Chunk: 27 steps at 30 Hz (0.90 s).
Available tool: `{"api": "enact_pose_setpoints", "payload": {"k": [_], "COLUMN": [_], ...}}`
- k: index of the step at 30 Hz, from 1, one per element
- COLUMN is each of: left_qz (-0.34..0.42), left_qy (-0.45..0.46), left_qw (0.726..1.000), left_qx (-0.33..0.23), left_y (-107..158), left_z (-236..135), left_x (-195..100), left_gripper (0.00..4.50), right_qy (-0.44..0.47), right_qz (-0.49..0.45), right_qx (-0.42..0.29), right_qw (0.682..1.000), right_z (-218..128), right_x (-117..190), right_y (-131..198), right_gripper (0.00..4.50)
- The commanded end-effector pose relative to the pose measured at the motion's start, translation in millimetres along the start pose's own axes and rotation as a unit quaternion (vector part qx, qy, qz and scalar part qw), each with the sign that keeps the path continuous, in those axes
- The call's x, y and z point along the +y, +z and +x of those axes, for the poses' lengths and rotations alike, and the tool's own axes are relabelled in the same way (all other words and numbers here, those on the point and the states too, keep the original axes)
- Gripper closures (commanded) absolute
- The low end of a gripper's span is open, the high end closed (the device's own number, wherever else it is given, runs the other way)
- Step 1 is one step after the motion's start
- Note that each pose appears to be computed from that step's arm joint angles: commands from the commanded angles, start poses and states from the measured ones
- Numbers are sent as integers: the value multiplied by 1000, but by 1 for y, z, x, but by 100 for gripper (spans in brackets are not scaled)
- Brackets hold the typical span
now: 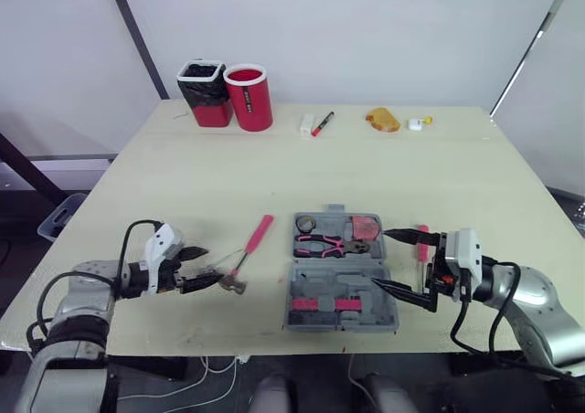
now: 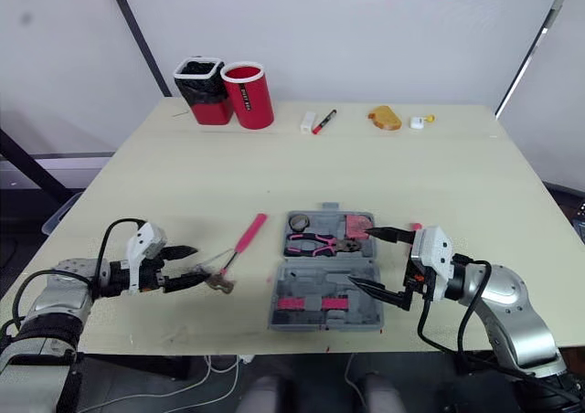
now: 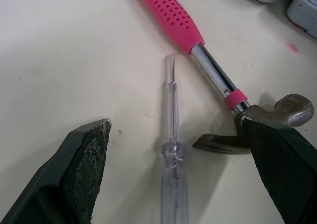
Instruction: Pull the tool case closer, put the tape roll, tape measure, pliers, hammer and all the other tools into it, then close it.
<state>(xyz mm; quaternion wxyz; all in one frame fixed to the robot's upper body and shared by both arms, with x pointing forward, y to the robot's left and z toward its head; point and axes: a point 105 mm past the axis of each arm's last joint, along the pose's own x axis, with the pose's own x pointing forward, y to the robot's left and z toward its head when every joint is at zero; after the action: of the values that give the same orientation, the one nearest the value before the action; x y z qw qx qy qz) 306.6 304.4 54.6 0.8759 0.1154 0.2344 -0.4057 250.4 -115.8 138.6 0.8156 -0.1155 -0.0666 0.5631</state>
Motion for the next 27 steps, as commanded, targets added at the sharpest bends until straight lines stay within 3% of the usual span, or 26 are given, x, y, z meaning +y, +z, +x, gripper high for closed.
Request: {"api": "enact_pose_setpoints", "payload": {"k": [1, 9, 21, 24, 26, 27], "left_qz": [4, 7, 25, 34, 33, 34], "left_qy": [8, 16, 32, 27, 21, 17], "left_qw": [1000, 1000, 999, 998, 999, 999], "left_qx": [-1, 10, 26, 39, 36, 34], "left_y": [1, -4, -6, -10, -10, -9], "left_z": [-21, -28, -6, -3, 0, 1], "left_x": [7, 10, 12, 10, 8, 7], "left_gripper": [3, 3, 3, 85, 174, 244], "right_qy": [-6, -6, -5, -6, -6, -6], "right_qz": [-27, -29, -34, -34, -33, -33], "right_qx": [-11, -11, -12, -12, -12, -13], "right_qw": [1000, 1000, 999, 999, 999, 999], "right_z": [-2, 0, 1, 1, 1, 1], "right_x": [0, -1, -4, -4, -3, -3], "right_y": [13, 12, 14, 13, 13, 13], "right_gripper": [0, 0, 0, 0, 0, 0]}}
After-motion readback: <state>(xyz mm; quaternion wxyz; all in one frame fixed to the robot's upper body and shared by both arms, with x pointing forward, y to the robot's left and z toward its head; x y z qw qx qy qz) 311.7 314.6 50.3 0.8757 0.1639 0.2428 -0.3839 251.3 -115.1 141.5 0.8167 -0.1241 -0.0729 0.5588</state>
